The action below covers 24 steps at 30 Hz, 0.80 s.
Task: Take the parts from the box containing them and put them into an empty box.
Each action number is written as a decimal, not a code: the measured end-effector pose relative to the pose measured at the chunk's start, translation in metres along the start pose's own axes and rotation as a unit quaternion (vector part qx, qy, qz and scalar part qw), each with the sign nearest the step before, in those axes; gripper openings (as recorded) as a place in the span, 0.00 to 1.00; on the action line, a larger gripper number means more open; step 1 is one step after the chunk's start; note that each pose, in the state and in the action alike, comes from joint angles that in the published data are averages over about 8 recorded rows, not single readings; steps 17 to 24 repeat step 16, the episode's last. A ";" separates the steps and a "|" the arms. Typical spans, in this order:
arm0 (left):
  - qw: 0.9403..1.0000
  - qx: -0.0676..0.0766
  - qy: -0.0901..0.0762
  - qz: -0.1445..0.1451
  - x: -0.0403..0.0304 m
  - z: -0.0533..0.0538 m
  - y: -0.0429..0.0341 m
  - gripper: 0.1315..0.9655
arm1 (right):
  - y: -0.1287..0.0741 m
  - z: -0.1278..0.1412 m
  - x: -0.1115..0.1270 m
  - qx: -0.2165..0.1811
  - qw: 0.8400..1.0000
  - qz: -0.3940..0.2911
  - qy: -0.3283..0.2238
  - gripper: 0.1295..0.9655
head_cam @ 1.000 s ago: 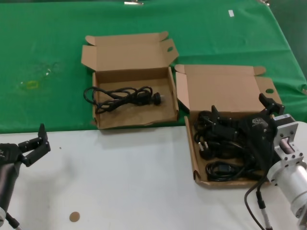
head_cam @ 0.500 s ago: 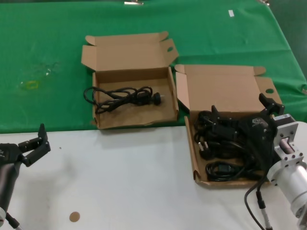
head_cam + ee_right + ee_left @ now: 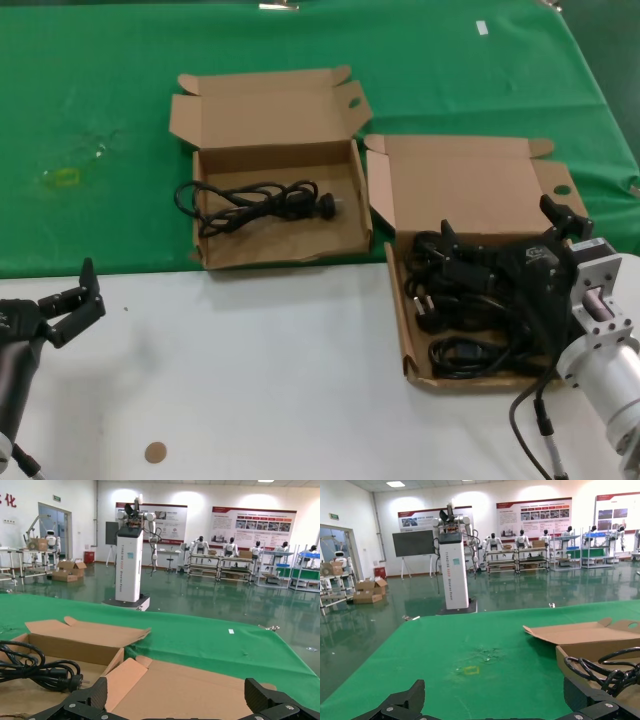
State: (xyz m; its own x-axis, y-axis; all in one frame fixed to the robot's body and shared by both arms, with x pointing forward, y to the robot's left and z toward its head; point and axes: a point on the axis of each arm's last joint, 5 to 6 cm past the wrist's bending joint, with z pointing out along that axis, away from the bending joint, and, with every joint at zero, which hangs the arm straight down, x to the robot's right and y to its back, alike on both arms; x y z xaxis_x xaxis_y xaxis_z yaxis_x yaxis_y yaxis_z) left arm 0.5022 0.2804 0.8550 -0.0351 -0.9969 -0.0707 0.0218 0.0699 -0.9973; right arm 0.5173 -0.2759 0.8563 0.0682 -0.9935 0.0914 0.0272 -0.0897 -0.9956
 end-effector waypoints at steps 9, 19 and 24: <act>1.000 0.000 0.000 0.000 0.0000 0.000 0.0000 1.00 | 0.000 0.000 0.000 0.000 1.000 0.000 0.000 1.00; 1.000 0.000 0.000 0.000 0.0000 0.000 0.0000 1.00 | 0.000 0.000 0.000 0.000 1.000 0.000 0.000 1.00; 1.000 0.000 0.000 0.000 0.0000 0.000 0.0000 1.00 | 0.000 0.000 0.000 0.000 1.000 0.000 0.000 1.00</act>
